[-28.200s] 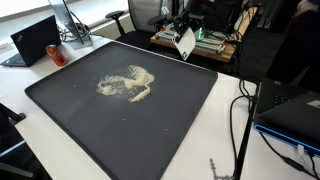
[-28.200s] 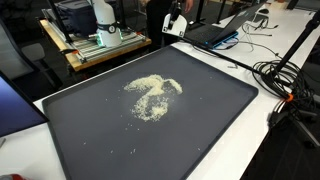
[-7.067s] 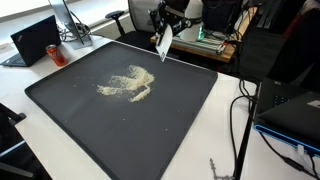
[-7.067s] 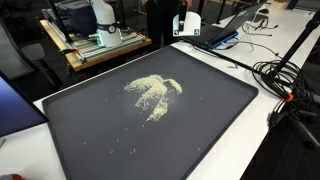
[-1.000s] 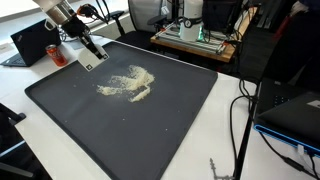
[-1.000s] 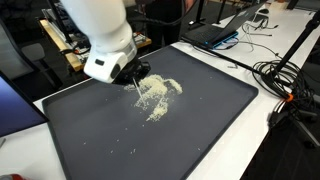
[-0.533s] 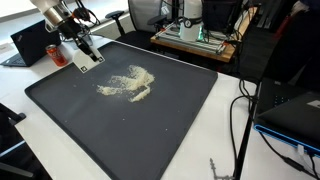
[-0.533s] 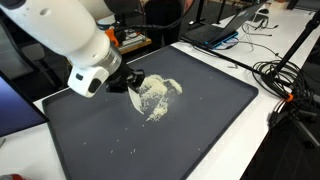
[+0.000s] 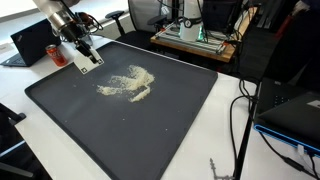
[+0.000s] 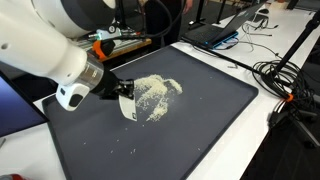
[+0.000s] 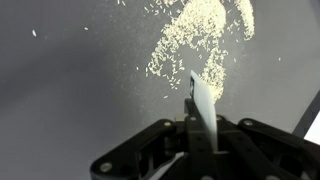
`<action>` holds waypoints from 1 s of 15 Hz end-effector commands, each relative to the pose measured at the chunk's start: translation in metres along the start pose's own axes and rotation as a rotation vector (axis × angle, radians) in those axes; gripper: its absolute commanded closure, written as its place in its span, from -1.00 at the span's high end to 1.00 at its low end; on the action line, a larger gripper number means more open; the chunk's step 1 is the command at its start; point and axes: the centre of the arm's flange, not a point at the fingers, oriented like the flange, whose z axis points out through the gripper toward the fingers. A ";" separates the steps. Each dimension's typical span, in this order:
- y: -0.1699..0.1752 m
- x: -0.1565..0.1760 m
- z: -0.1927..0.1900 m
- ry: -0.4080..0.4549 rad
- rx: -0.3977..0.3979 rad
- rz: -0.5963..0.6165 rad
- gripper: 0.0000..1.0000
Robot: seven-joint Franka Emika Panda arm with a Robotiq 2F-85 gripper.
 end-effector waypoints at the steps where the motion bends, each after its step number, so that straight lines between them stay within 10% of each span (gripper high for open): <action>1: 0.022 0.007 0.002 -0.020 0.099 0.016 -0.98; 15: 0.079 -0.026 0.000 -0.045 0.156 -0.135 -0.98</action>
